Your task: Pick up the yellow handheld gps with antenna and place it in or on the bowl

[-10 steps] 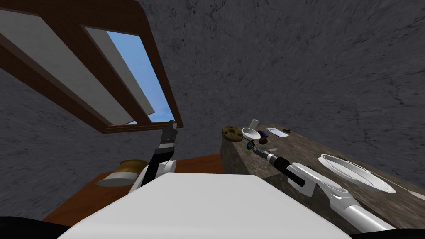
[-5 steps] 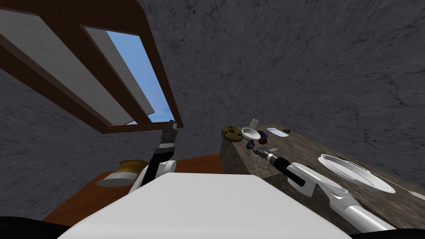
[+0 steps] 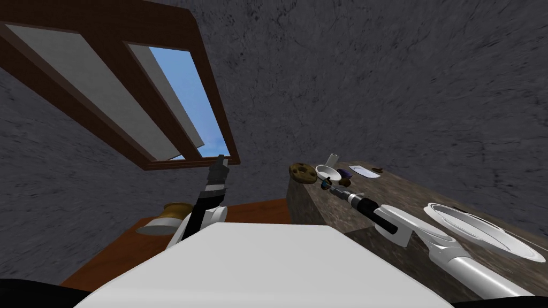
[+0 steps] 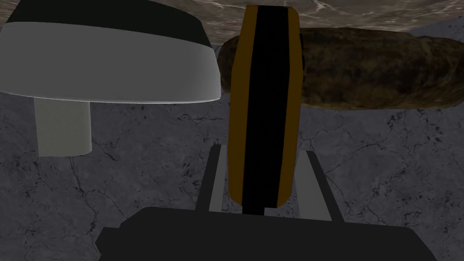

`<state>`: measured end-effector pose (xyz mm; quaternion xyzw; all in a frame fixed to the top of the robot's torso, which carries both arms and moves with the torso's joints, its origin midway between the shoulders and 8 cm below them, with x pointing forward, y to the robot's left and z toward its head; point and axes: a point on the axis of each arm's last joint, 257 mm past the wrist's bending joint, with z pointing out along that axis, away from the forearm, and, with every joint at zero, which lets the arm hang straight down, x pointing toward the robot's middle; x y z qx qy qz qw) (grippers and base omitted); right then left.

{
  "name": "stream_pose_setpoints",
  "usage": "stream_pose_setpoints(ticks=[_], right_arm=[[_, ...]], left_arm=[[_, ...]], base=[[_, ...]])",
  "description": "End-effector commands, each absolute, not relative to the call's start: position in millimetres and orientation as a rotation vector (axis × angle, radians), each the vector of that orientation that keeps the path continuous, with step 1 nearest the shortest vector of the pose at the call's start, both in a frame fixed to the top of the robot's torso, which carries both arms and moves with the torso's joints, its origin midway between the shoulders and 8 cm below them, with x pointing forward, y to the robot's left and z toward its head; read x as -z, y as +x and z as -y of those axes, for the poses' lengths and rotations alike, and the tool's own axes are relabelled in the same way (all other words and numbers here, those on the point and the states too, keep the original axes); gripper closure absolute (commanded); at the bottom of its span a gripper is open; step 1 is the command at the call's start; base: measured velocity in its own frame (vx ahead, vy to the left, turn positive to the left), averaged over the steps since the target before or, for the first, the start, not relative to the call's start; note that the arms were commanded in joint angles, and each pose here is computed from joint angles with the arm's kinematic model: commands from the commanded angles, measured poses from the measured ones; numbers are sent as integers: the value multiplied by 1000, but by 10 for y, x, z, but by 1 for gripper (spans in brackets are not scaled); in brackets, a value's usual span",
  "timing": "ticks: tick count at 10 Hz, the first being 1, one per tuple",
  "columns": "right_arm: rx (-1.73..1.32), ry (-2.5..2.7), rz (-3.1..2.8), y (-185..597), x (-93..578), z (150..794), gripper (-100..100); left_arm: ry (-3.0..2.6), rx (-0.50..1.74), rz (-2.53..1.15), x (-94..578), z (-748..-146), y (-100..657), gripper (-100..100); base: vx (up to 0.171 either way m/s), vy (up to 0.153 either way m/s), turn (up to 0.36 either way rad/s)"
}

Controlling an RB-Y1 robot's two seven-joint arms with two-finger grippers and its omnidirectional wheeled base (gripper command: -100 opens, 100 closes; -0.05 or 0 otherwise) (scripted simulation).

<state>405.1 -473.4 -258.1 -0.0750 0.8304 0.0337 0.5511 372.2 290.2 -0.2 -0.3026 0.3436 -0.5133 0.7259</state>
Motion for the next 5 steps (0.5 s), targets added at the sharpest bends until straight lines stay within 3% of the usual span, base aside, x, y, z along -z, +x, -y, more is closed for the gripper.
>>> stream_pose_setpoints(ticks=[1,5], right_arm=[[-60,-183,-1957,4114,2515,4853,100],[-15,-201,-1940,4238,2221,5183,100]], left_arm=[[-667,1132,-758,2,-2902,3722,0],[-667,1132,-758,3,-2903,3722,0]], base=[[23,70,51],[33,52,57]])
